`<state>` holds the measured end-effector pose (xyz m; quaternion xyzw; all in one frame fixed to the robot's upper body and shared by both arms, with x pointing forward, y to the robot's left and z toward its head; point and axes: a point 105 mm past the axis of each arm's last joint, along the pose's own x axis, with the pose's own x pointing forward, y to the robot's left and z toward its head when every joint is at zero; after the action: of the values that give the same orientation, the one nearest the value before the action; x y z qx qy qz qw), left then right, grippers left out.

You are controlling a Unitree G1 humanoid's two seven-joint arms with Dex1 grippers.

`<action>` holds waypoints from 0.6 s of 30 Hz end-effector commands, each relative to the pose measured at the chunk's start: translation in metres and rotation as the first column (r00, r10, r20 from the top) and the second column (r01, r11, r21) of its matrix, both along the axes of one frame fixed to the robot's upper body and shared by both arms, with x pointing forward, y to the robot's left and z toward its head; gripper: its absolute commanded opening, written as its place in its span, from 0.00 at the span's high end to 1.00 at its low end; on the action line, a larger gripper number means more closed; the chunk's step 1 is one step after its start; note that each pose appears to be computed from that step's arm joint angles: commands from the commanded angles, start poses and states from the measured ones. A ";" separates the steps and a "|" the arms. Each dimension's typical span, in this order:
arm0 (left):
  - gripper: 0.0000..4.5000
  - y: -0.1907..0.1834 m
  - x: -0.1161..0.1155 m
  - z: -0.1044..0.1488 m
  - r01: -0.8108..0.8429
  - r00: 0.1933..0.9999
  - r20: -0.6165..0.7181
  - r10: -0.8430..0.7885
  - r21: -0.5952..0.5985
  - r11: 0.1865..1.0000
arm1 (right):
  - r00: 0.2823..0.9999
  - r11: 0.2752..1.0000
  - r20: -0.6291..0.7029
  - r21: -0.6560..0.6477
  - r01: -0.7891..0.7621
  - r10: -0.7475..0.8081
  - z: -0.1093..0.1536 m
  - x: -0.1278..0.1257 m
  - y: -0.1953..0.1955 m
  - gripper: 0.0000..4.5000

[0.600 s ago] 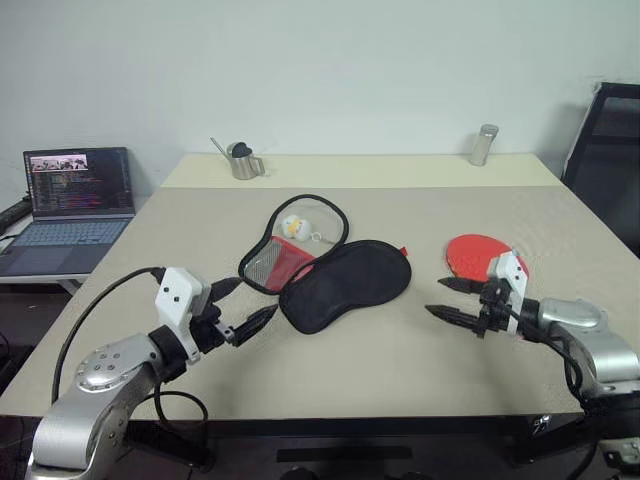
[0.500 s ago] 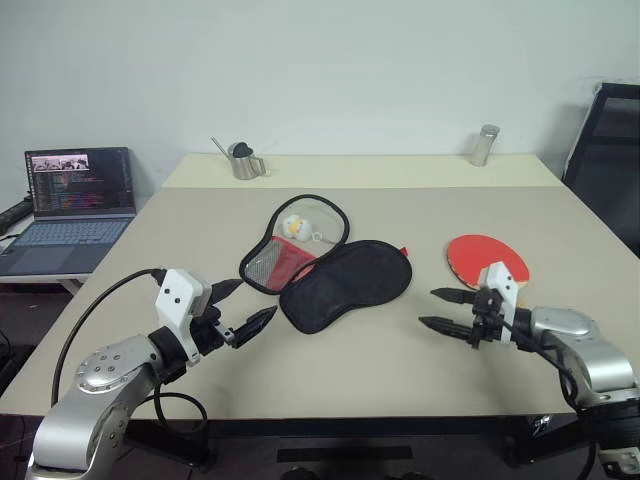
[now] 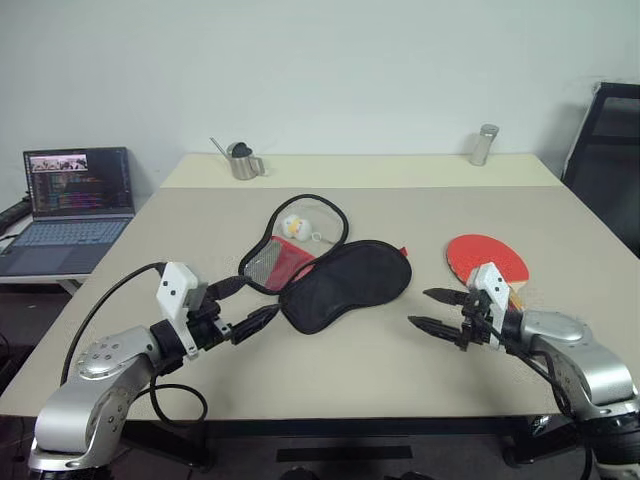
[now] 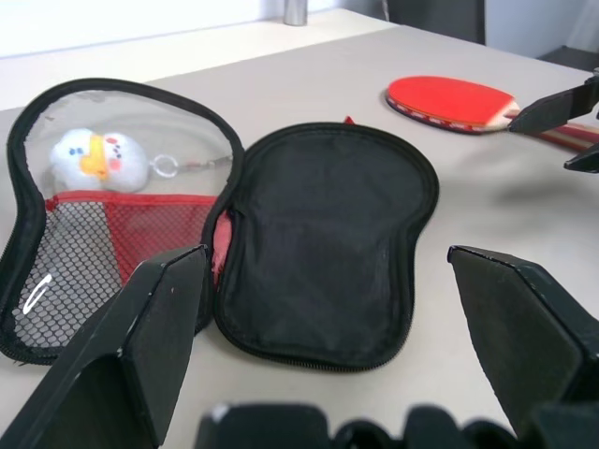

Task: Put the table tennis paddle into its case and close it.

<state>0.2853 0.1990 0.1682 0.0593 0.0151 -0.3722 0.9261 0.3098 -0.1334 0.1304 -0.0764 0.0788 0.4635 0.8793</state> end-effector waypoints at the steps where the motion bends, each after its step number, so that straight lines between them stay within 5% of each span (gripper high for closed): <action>1: 0.00 0.009 0.005 0.014 0.016 0.998 0.058 -0.017 0.019 1.000 | 0.999 0.998 0.002 0.052 0.034 -0.034 0.006 0.002 0.023 0.16; 9: 0.00 0.009 0.024 0.027 0.120 0.990 0.073 -0.123 0.048 0.992 | 0.962 0.953 -0.081 0.136 0.270 -0.261 0.007 0.039 0.039 0.16; 18: 0.00 0.004 0.030 0.034 0.239 0.969 0.050 -0.243 0.067 0.969 | 0.917 0.915 -0.118 0.092 0.392 -0.381 0.005 0.048 0.034 0.16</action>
<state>0.3168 0.2032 0.1917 0.0837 0.0039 -0.4697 0.8788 0.3544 -0.0968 0.1234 0.0176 0.1252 0.3020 0.9449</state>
